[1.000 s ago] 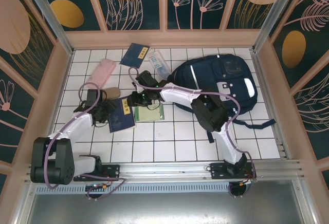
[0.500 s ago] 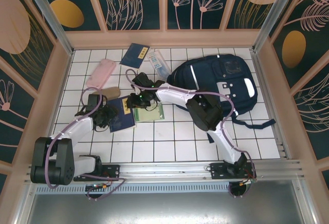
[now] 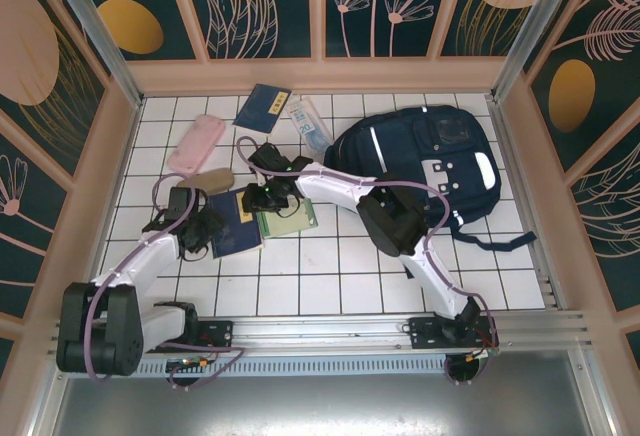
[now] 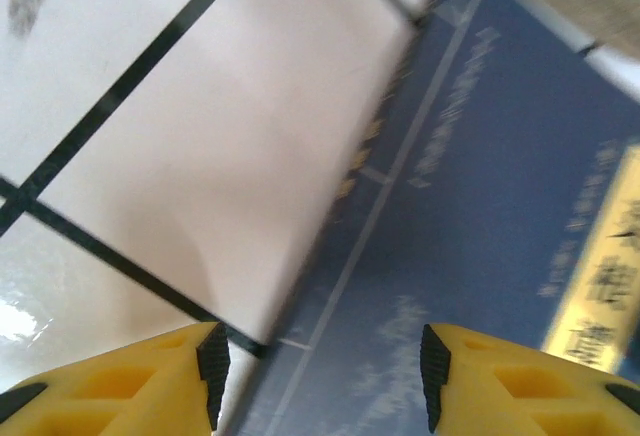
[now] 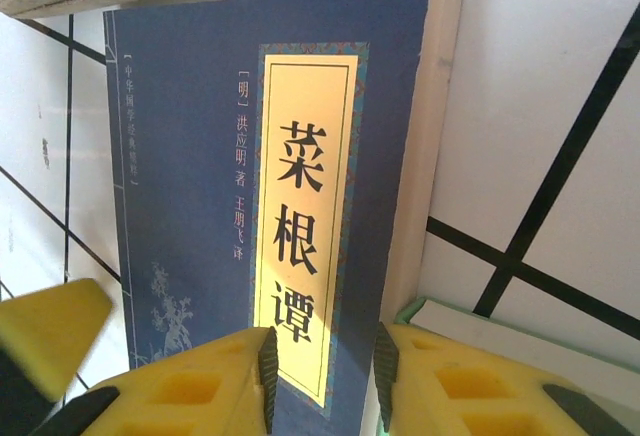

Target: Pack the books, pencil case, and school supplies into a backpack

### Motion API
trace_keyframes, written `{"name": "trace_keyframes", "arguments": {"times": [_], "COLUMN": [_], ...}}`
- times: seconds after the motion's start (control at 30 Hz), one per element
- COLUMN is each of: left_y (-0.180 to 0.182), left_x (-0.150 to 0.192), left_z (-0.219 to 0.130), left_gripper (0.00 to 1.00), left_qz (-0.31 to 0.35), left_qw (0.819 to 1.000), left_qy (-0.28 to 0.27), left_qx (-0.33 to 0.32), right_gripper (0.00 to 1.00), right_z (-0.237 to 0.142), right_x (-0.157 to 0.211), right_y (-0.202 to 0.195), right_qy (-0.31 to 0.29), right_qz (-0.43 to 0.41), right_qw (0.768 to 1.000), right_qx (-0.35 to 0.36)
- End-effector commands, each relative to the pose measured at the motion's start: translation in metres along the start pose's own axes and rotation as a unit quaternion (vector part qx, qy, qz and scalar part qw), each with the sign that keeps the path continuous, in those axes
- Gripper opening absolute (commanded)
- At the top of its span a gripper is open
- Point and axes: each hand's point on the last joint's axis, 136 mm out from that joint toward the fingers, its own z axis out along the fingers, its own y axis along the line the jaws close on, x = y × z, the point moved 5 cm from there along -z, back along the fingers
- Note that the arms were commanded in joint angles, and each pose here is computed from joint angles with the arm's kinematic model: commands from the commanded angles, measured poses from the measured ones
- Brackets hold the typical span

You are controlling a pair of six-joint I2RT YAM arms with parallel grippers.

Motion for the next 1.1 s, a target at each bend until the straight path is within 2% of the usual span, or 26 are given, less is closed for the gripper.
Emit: {"name": "trace_keyframes", "arguments": {"times": [0.0, 0.1, 0.3, 0.57, 0.8, 1.07], "left_y": [0.01, -0.006, -0.041, -0.066, -0.07, -0.061], "left_x": [0.018, 0.024, 0.023, 0.021, 0.018, 0.022], "left_z": [0.013, 0.015, -0.005, -0.03, -0.043, -0.035], "left_gripper": [0.54, 0.52, 0.49, 0.46, 0.44, 0.46], "left_qz": [-0.004, -0.004, 0.002, 0.006, -0.005, -0.021], "left_qw": [0.999, 0.995, 0.975, 0.941, 0.924, 0.931], "left_qy": [0.048, 0.07, 0.07, 0.059, 0.03, 0.03], "left_qx": [0.001, 0.072, 0.212, 0.335, 0.381, 0.363], "right_gripper": [0.33, 0.32, 0.28, 0.26, 0.26, 0.26], "right_z": [0.018, 0.019, 0.021, 0.019, 0.018, 0.015], "right_x": [0.021, 0.022, 0.023, 0.023, 0.024, 0.025], "right_y": [-0.031, -0.027, -0.027, -0.028, -0.03, -0.031], "right_qy": [0.038, 0.041, 0.045, 0.045, 0.044, 0.042], "right_qz": [0.024, 0.018, 0.018, 0.021, 0.024, 0.028], "right_qw": [0.996, 0.997, 0.997, 0.997, 0.997, 0.997], "right_qx": [0.075, 0.067, 0.059, 0.058, 0.057, 0.057]}}
